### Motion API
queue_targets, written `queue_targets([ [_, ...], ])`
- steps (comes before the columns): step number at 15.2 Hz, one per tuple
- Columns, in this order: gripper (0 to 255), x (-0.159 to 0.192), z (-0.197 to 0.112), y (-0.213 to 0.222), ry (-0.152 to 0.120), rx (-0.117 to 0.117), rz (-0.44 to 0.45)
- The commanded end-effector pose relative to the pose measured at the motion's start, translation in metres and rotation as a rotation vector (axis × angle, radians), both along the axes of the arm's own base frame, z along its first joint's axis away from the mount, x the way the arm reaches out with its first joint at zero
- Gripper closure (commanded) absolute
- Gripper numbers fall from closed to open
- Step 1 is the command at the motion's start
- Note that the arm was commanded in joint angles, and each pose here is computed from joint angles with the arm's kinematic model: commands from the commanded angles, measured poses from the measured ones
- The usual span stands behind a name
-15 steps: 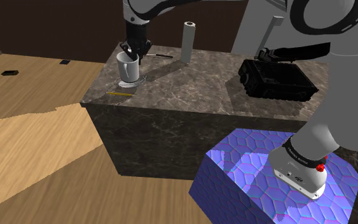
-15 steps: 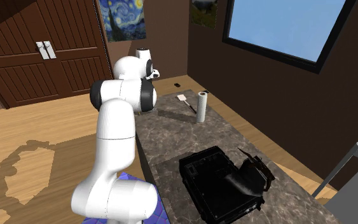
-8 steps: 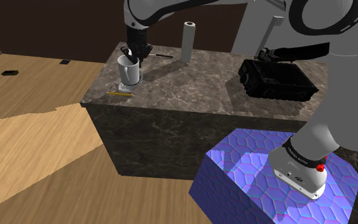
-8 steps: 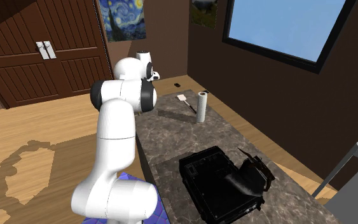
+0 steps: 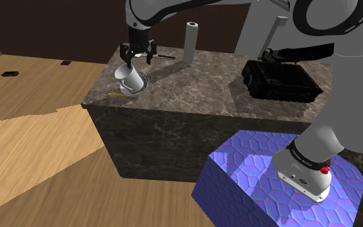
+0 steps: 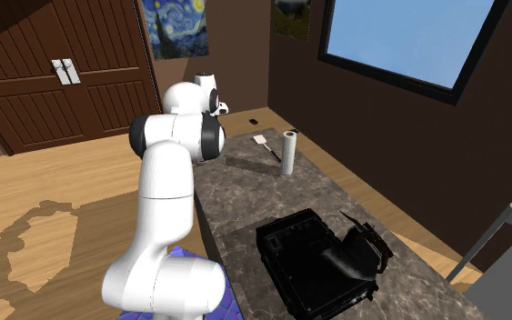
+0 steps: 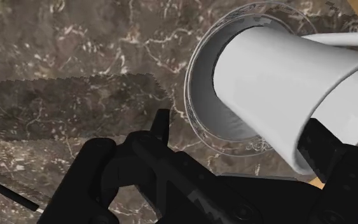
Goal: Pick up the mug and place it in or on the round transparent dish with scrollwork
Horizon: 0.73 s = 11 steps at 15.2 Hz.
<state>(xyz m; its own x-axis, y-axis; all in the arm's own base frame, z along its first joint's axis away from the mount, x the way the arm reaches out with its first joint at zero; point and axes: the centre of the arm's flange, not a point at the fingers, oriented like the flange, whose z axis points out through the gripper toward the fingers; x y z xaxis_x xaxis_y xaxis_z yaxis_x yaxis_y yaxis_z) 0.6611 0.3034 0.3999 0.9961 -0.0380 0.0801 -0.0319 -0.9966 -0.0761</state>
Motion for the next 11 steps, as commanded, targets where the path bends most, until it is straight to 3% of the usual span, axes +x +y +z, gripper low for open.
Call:
queue_targets([
  [1, 0, 0.0, 0.0, 0.0, 0.0, 0.0, 0.0],
  [5, 0, -0.004, 0.05, -0.004, 0.0, 0.0, 0.0],
  [11, 0, -0.004, 0.05, -0.004, 0.0, 0.0, 0.0],
])
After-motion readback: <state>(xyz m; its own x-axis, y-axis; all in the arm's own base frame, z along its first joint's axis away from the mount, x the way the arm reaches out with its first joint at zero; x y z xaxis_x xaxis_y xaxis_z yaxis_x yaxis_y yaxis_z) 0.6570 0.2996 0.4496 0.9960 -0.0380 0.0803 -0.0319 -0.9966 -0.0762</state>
